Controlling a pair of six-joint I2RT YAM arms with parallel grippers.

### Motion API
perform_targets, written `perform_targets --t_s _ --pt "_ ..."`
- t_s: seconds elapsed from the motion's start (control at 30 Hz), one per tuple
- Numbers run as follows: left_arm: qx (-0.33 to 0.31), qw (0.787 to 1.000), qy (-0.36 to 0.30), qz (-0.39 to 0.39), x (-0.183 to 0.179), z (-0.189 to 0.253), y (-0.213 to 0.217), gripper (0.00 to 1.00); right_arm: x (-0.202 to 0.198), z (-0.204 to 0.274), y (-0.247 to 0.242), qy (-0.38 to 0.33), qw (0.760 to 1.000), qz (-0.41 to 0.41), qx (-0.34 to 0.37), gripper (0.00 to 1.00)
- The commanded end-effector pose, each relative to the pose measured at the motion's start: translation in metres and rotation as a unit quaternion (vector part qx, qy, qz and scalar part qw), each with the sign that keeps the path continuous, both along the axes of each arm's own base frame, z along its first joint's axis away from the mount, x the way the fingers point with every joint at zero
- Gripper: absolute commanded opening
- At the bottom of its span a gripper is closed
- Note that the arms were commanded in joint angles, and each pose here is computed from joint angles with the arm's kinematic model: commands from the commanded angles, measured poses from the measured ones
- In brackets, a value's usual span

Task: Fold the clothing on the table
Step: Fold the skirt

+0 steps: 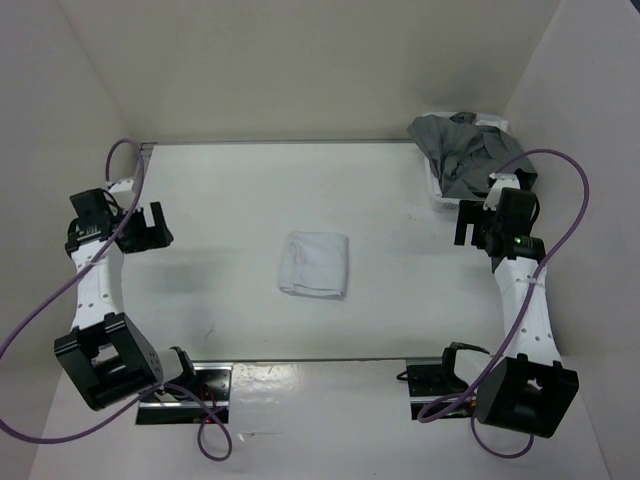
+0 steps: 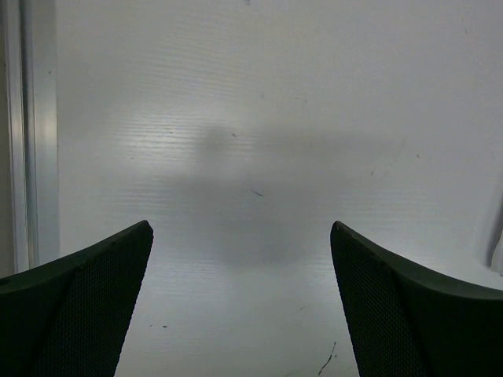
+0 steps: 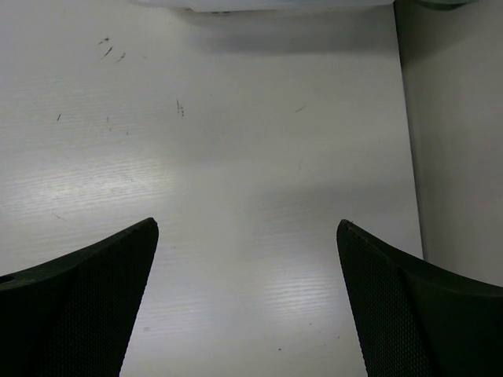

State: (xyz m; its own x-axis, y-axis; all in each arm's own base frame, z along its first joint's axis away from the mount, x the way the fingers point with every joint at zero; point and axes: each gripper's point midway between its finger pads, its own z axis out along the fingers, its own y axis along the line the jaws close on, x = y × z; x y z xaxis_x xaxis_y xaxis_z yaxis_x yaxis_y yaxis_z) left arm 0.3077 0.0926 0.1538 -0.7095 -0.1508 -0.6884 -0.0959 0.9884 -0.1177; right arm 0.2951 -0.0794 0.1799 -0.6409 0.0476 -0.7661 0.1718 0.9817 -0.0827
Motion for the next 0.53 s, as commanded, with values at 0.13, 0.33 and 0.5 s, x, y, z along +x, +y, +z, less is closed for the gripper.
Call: perform_targets --t_s 0.13,0.33,0.5 --pt "-0.023 0.999 -0.047 -0.002 0.0020 0.0180 0.0115 1.00 0.0062 0.0072 -0.0008 -0.027 1.000 0.004 -0.003 0.98" --pt "-0.034 0.999 -0.035 -0.005 0.0038 0.0089 0.0109 1.00 0.0065 0.0072 0.0004 -0.027 1.000 0.010 -0.004 0.98" --pt "-0.028 0.999 -0.039 -0.008 0.0034 0.0115 0.0110 1.00 0.0077 0.0041 0.0015 -0.021 1.000 0.018 -0.003 0.98"
